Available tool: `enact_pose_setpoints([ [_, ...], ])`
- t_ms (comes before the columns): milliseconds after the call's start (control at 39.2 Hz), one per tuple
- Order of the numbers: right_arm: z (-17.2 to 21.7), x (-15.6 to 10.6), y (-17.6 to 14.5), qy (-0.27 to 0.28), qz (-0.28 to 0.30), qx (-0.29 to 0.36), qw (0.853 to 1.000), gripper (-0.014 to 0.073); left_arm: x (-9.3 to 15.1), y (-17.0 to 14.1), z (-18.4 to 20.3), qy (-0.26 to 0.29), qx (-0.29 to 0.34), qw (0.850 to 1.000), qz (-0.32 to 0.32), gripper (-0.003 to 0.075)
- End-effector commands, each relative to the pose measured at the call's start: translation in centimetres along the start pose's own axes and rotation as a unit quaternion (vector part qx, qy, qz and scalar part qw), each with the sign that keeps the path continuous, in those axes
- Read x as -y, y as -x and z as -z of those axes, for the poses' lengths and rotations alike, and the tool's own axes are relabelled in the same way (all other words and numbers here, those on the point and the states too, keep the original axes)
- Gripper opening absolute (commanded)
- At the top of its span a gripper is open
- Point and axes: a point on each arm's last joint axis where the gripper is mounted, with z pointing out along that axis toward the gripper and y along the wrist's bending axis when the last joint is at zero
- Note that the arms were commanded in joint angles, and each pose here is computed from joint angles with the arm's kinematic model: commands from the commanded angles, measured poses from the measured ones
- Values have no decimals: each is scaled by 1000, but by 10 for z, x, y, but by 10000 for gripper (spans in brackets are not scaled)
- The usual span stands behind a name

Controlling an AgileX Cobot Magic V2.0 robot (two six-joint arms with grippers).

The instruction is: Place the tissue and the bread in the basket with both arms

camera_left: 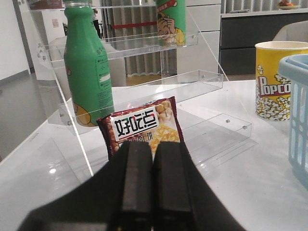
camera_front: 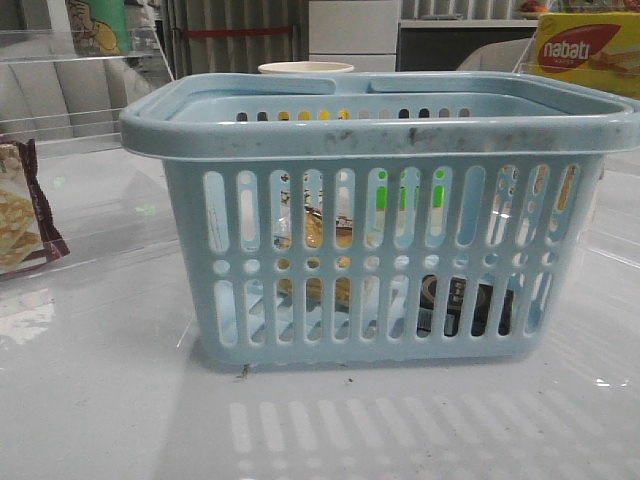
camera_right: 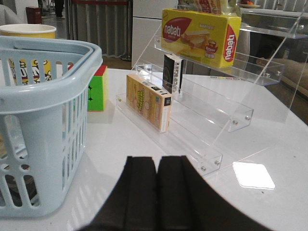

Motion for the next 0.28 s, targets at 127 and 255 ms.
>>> enact_pose_setpoints([
  [127,2,1,9,-6,3,56,998,57,-1,10,2,4,55,998,5,99],
  [255,2,1,9,-5,3,57,998,57,-1,10,2,4,55,998,5,99],
])
